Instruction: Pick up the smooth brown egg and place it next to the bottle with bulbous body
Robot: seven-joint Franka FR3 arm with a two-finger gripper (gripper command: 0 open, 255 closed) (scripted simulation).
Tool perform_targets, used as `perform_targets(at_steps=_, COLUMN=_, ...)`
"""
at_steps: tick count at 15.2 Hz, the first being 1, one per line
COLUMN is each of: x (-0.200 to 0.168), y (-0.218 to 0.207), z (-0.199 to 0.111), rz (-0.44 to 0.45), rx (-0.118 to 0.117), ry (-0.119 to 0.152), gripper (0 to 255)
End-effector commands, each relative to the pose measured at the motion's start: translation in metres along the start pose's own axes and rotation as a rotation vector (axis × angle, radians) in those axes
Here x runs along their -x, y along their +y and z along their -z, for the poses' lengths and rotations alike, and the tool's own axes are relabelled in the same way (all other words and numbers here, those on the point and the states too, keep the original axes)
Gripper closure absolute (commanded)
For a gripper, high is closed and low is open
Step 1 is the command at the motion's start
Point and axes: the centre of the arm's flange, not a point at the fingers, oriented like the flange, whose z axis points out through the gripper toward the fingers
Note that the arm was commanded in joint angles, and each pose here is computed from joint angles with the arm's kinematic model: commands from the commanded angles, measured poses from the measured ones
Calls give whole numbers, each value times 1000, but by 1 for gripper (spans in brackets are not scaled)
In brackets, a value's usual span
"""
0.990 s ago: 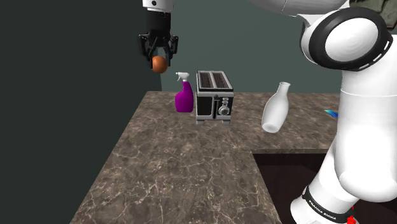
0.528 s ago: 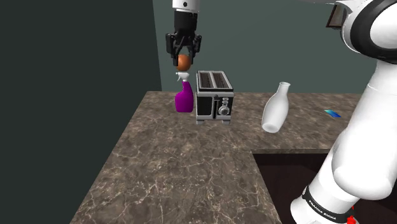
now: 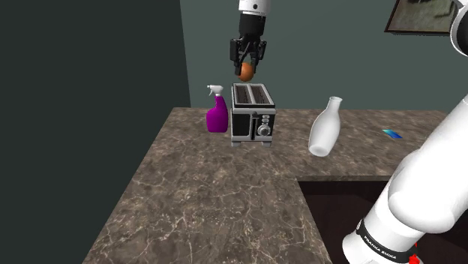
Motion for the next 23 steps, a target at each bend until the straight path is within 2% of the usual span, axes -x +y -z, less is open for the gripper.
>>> perform_targets(at_steps=1, x=11, y=26, z=3, rz=1, rx=-1, ry=0, gripper=255)
perform_targets(at_steps=23, x=117, y=295, z=26, rz=1, rx=-1, ry=0, gripper=255)
